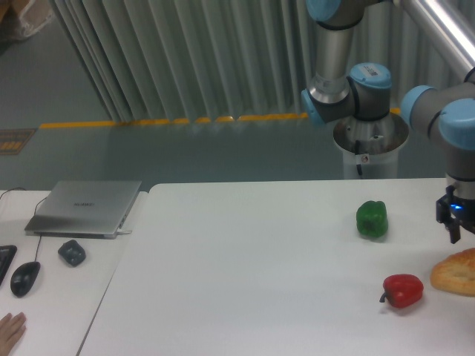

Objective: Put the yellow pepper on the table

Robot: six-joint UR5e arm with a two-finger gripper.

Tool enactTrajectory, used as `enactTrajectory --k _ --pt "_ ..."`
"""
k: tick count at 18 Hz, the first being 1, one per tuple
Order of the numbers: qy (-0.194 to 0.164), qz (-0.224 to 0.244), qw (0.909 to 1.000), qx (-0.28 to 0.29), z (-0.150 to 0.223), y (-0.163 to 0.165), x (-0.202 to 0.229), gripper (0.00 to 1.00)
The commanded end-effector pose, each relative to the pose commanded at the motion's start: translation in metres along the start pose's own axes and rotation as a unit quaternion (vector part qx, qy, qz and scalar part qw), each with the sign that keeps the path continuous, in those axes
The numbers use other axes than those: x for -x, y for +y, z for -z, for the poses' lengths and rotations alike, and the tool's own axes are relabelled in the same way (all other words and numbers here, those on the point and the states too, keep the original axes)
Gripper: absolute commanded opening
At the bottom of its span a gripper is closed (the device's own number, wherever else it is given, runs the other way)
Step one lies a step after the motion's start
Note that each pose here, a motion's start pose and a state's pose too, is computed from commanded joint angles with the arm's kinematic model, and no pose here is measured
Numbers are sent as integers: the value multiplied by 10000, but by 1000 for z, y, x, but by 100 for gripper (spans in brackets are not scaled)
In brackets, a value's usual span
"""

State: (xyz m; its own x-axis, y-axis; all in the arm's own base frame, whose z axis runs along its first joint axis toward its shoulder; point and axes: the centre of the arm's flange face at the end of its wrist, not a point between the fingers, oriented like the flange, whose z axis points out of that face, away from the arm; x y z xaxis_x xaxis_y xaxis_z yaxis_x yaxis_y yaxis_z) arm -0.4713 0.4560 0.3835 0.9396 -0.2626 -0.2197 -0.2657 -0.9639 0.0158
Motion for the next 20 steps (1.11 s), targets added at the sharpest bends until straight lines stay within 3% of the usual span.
enactTrajectory --k 6,8,11,15,17,19,20 --pt "-75 410 9985 -356 7 40 32 100" --pt "-285 459 9978 -390 12 51 51 100" --pt "-287 6 9990 -347 9 62 57 100" --pt "-7 -917 9955 -249 -2 84 60 100" --pt "2 -831 9963 -239 -14 97 67 100" --pt "-536 -641 9962 -224 -15 114 85 100" --pt "-630 -566 9962 -205 -24 124 94 100"
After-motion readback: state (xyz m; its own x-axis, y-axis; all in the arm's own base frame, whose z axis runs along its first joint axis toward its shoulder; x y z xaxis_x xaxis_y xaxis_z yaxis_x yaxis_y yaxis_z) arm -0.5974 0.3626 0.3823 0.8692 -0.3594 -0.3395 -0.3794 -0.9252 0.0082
